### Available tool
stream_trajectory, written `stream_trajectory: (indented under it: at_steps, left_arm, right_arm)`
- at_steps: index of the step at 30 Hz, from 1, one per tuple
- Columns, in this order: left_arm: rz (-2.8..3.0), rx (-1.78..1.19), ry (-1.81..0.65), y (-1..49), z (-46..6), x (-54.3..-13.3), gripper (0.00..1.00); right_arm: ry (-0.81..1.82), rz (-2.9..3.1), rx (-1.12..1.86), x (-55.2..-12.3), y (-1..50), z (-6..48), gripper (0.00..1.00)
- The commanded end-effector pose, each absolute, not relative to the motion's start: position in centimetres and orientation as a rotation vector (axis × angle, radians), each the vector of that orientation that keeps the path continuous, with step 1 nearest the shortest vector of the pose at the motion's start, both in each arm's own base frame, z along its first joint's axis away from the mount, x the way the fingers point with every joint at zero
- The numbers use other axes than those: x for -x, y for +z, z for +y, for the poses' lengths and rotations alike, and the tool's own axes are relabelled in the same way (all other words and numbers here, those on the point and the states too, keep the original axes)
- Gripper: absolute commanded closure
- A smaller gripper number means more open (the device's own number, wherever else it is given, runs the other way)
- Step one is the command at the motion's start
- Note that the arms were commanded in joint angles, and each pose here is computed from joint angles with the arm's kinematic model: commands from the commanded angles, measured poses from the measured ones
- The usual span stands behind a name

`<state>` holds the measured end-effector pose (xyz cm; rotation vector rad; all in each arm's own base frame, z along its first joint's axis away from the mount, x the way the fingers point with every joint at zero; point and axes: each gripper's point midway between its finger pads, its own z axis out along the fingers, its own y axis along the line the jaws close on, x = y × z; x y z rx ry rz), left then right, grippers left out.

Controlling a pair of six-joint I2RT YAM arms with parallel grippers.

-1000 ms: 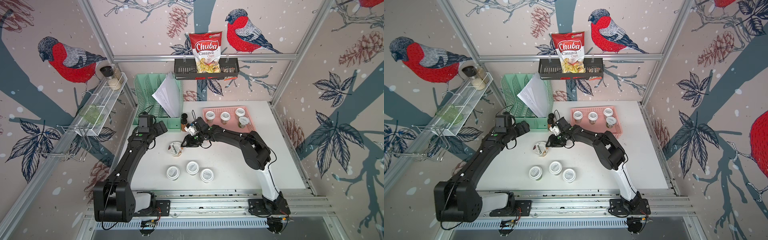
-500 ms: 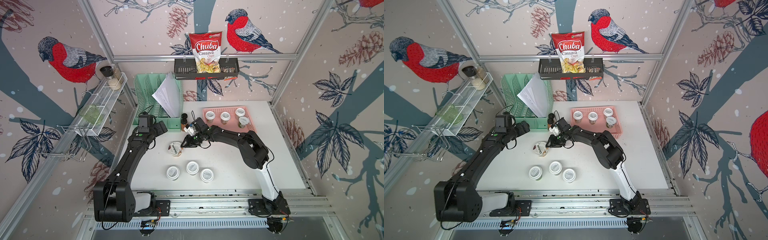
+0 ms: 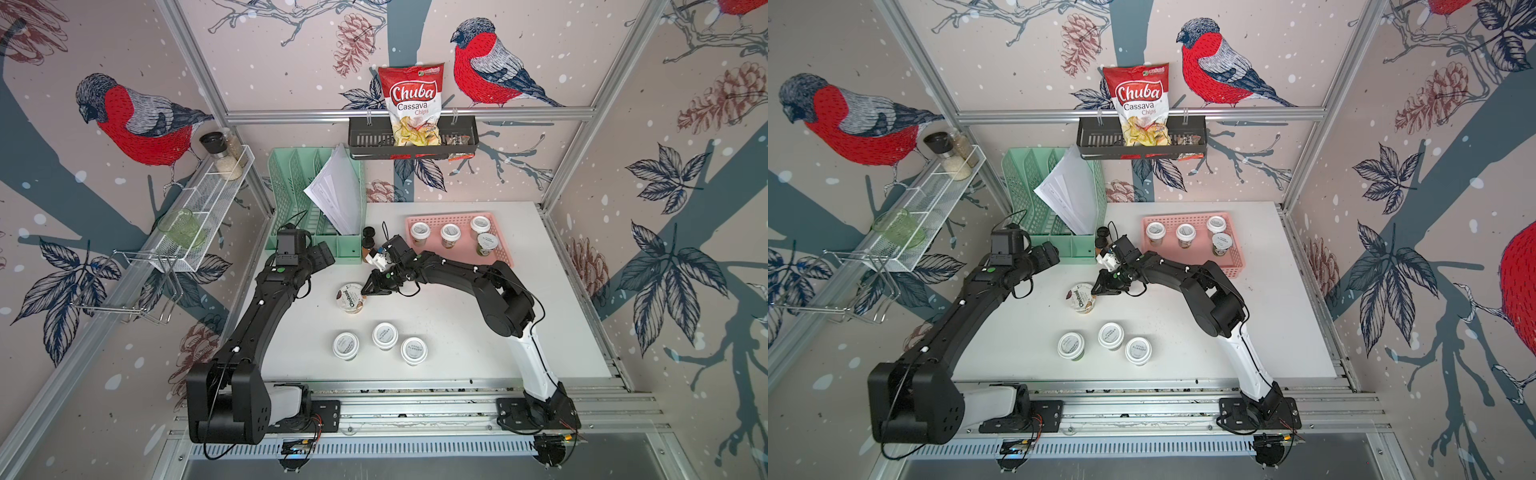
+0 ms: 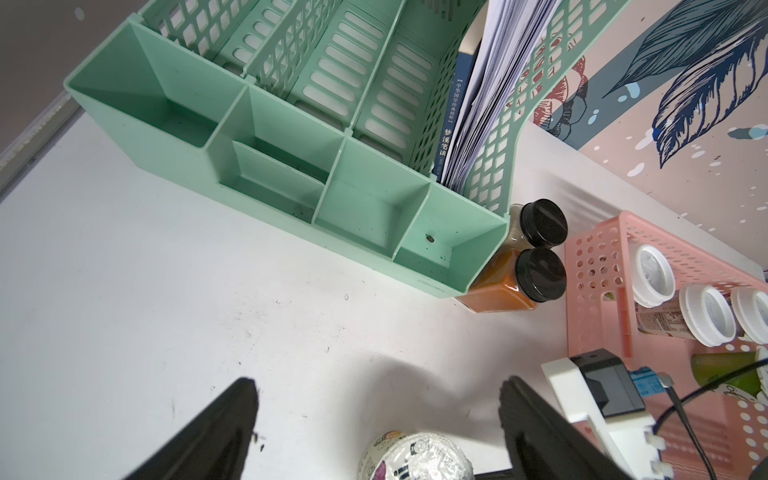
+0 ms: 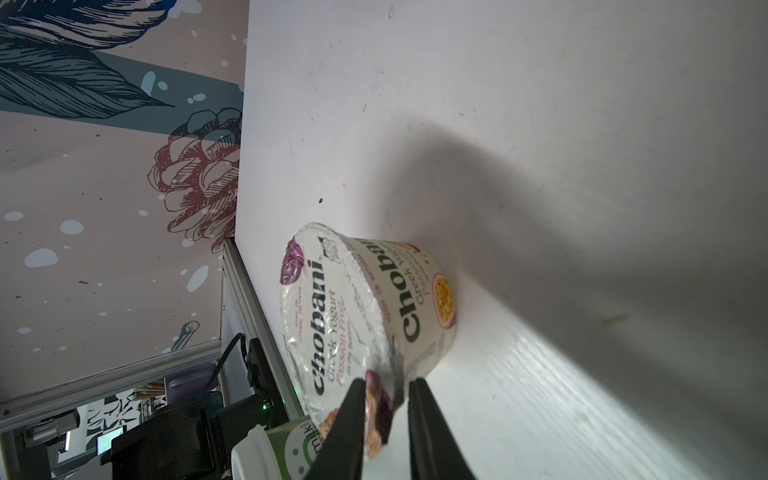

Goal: Put the yogurt in the basket
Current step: Pick up the yogurt from the center of the board.

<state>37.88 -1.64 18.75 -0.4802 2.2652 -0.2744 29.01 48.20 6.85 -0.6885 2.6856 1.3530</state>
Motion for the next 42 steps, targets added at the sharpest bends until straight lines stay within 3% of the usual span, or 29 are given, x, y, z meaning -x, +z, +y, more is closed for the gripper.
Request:
stream_trajectory:
  at_steps: [1,11,27,42]
  left_arm:
    - [2.241,0.459,-0.256,19.4,-1.4,-38.1,0.06]
    - [2.239,0.458,-0.252,19.5,-1.3,-38.1,0.06]
    - [2.219,0.453,-0.264,20.1,-1.5,-38.2,0.06]
    - [2.186,0.307,-0.346,24.0,-7.3,-40.5,0.05]
  right_arm:
    - [1.386,2.670,0.693,-29.0,7.2,48.5,0.79]
    - [1.423,2.660,0.690,-29.0,7.5,48.6,0.93]
    - [1.440,2.588,0.623,-30.5,13.9,46.1,0.93]
    - [1.187,2.556,0.303,-36.2,19.7,31.8,0.92]
